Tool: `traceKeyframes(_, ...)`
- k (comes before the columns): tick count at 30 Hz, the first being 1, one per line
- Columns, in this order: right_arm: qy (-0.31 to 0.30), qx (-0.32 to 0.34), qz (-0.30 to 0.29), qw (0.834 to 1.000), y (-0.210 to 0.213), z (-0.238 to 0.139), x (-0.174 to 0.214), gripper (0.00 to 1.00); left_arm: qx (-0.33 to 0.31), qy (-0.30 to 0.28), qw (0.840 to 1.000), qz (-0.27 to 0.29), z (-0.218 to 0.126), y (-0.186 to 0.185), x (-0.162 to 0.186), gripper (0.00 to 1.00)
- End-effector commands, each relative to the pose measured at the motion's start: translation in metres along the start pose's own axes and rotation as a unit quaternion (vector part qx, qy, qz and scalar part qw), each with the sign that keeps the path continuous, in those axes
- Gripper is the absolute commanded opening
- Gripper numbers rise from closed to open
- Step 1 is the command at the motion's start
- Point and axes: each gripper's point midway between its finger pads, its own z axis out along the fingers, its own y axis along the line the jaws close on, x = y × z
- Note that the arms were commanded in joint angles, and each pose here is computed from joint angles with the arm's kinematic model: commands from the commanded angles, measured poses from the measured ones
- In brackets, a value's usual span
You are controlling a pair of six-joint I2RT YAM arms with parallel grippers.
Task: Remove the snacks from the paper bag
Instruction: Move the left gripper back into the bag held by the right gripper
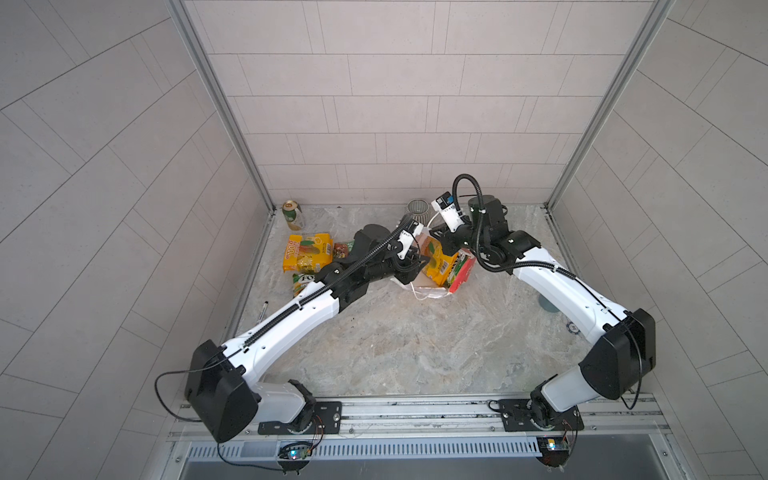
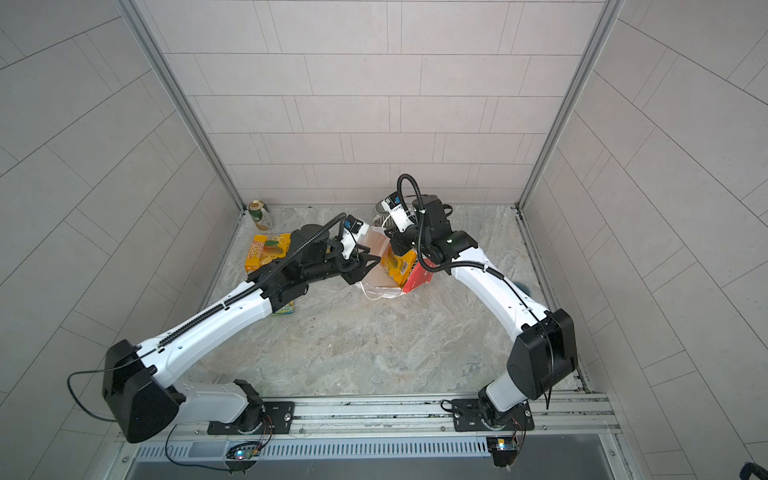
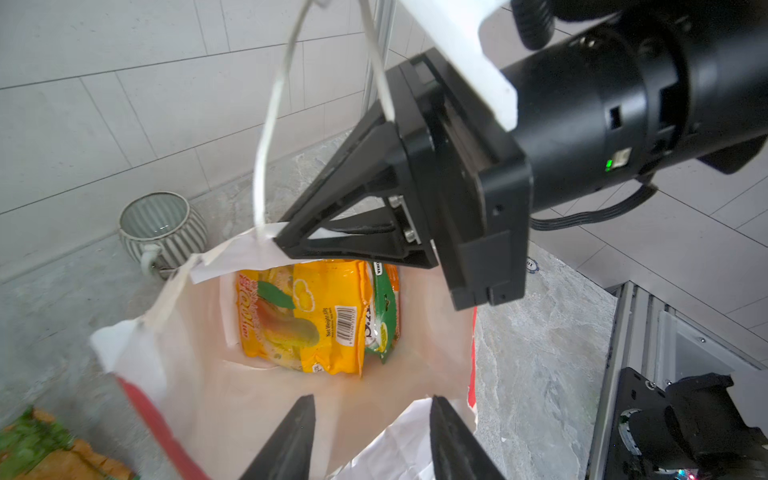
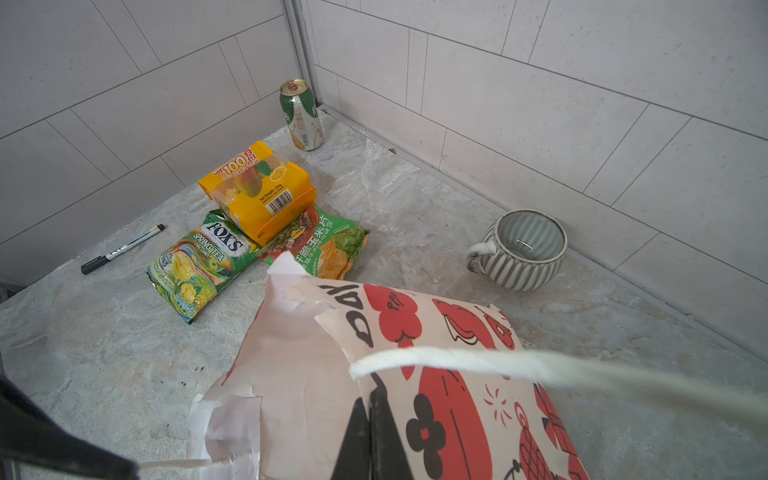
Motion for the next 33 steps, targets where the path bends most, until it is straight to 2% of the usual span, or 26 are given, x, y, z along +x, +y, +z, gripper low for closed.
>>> traceKeyframes(1, -0.013, -0.001, -0.007, 1.000, 0.004, -0.012, -0.007, 0.03, -0.013, -0.035, 0.999, -0.008, 0.012, 0.006, -0.021, 0.49)
traceKeyframes(7, -0.017, 0.010, 0.005, 1.000, -0.001, -0.015, -0.009, 0.03, -0.013, 0.000, 1.000, -0.022, 0.045, 0.010, 0.001, 0.49)
traceKeyframes(16, -0.023, 0.021, 0.035, 0.999, -0.010, -0.013, -0.012, 0.03, -0.006, 0.022, 1.000, -0.011, 0.072, 0.001, 0.029, 0.56)
traceKeyframes(22, -0.025, 0.026, 0.047, 0.998, -0.014, -0.013, -0.013, 0.03, -0.025, 0.033, 0.999, 0.004, 0.088, -0.001, 0.045, 0.72)
traceKeyframes(31, -0.031, 0.017, 0.053, 0.998, -0.012, -0.013, -0.016, 0.03, -0.046, 0.052, 0.997, -0.017, 0.115, 0.011, 0.064, 0.75)
traceKeyframes(33, -0.032, 0.017, 0.053, 0.998, -0.011, -0.014, -0.016, 0.02, -0.057, 0.059, 0.996, -0.017, 0.121, 0.016, 0.070, 0.80)
